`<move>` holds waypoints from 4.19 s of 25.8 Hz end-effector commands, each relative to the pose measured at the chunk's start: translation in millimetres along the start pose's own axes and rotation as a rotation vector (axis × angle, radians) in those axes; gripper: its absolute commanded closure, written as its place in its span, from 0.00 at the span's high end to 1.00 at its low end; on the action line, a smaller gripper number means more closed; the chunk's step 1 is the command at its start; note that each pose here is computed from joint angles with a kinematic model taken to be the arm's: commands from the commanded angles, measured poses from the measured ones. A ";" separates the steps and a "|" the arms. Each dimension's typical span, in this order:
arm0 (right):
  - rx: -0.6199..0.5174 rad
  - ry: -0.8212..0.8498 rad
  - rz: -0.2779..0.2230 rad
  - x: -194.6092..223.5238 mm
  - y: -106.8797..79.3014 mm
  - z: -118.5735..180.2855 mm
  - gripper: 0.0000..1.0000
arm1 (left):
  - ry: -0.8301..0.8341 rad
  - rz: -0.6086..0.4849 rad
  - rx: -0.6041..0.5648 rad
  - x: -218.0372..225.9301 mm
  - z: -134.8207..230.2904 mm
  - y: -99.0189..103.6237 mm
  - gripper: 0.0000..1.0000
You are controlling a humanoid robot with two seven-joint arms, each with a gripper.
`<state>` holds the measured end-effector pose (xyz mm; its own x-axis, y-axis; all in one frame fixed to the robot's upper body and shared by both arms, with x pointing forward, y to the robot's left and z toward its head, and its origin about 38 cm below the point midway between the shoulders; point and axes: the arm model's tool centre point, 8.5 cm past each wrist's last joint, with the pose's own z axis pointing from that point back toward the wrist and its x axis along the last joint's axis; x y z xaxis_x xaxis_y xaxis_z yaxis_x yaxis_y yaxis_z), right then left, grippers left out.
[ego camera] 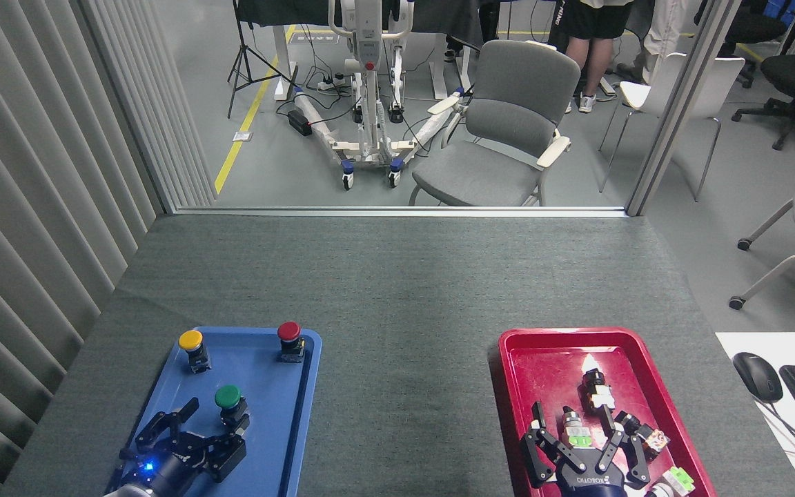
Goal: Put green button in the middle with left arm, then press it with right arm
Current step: 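Grasp the green button with the left hand, then carry the green button off the tray toward the table middle, then release the green button on the table and withdraw the left hand, then move the right hand from the red tray over the green button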
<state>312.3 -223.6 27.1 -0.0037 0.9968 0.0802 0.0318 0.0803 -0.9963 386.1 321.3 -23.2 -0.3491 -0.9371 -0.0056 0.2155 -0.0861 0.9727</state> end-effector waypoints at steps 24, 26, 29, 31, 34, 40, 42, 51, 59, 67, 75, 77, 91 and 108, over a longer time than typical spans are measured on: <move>0.011 -0.003 -0.002 1.4 3.9 0.8 1.00 | -0.278 -0.046 0.109 29.1 -30.4 59.0 0.00; 0.011 -0.003 -0.002 1.4 3.9 0.8 1.00 | -0.347 -0.016 0.144 75.1 -55.5 66.4 0.00; 0.013 -0.003 -0.002 1.4 4.4 0.9 1.00 | -0.394 -0.018 0.089 129.6 -83.8 52.9 0.00; 0.013 -0.004 0.000 1.4 4.4 0.9 1.00 | -0.353 -0.052 0.058 148.6 -97.1 47.6 0.00; 0.011 -0.004 0.000 0.9 4.2 0.9 1.00 | -0.344 -0.039 0.057 157.9 -100.5 44.9 0.00; 0.001 -0.029 -0.002 2.7 2.6 -0.2 1.00 | -0.387 -0.016 0.015 179.7 -108.0 33.0 0.00; -0.001 -0.029 -0.003 3.2 2.1 -0.3 1.00 | -0.396 0.002 -0.003 190.1 -108.7 26.7 0.09; 0.001 -0.028 -0.006 4.1 2.3 -0.3 1.00 | -0.404 0.017 -0.011 199.9 -100.8 18.1 0.99; 0.000 -0.027 -0.019 7.0 2.5 -0.4 0.86 | -0.241 -0.114 0.198 102.6 -24.1 82.7 0.99; -0.008 -0.033 -0.046 18.6 1.6 -2.2 0.37 | 0.174 0.074 0.257 9.1 37.2 45.4 0.99; -0.030 -0.109 -0.059 48.6 -6.6 -16.1 0.00 | 0.264 0.079 0.274 -8.3 39.3 40.7 0.99; -0.022 -0.127 -0.053 58.4 -4.2 -16.2 0.00 | 0.268 0.083 0.265 -11.0 37.3 38.8 0.99; 0.254 -0.300 0.031 129.9 34.9 -44.8 0.00 | 0.259 0.066 0.308 -10.2 37.9 50.5 0.99; 0.263 -0.407 0.045 176.5 32.6 -49.8 0.00 | 0.259 0.074 0.294 -8.4 43.2 43.2 0.99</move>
<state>359.7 -53.0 10.8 -0.3831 0.9207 0.0751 -0.2100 -0.0076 -0.9777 359.1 339.7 28.9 -0.0941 -0.9946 0.0435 -0.0524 0.0486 0.9974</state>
